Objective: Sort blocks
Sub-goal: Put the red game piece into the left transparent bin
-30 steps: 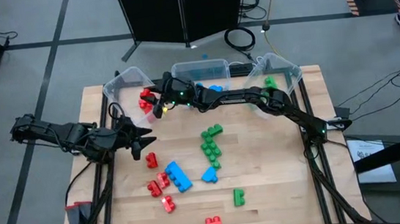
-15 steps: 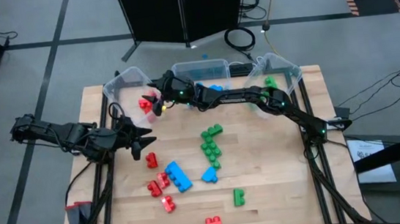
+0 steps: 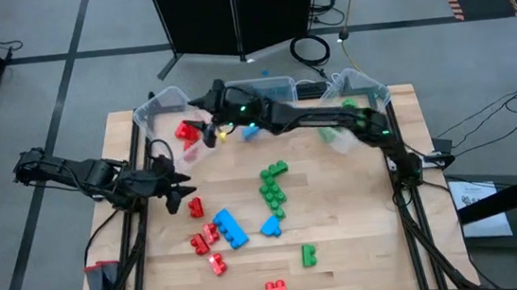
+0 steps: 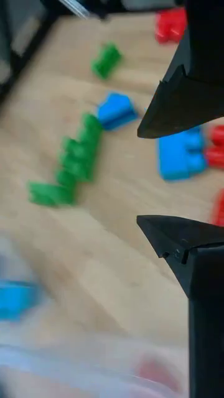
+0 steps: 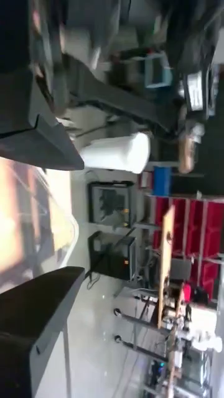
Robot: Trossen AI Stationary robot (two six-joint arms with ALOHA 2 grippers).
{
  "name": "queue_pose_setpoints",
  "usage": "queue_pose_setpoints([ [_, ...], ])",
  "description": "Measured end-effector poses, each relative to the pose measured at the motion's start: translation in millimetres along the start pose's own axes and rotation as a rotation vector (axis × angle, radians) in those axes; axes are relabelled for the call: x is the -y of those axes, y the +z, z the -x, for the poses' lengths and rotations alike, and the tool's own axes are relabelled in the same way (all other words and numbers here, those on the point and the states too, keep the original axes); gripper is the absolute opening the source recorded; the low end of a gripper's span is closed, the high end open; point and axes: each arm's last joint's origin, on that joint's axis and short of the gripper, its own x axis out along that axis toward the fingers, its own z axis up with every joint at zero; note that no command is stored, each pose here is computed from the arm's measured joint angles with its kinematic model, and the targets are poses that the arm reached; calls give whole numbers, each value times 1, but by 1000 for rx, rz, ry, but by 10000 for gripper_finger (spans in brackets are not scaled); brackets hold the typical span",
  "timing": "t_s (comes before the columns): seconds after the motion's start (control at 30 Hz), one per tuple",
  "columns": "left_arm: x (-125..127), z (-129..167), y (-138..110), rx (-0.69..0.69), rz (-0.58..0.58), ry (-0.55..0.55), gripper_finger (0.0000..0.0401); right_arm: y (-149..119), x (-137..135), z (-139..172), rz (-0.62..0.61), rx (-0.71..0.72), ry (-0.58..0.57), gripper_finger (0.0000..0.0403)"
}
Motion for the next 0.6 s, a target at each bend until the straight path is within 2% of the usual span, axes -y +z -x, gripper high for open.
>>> queue_pose_setpoints([
  [0.17, -12, -3, -14, -108, 153, 109, 209, 60, -8, 53, 153, -154, 33, 260],
  [0.33, -20, -19, -32, -177, 412, 248, 209, 108, -11, 110, 164, -234, 6, 260],
  [0.43, -20, -32, -40, -228, 503, 325, 209, 120, -12, 134, 148, -292, -20, 260],
  [0.6, -9, -54, -44, -291, 519, 353, 209, 125, -15, 157, 96, -383, -21, 260],
])
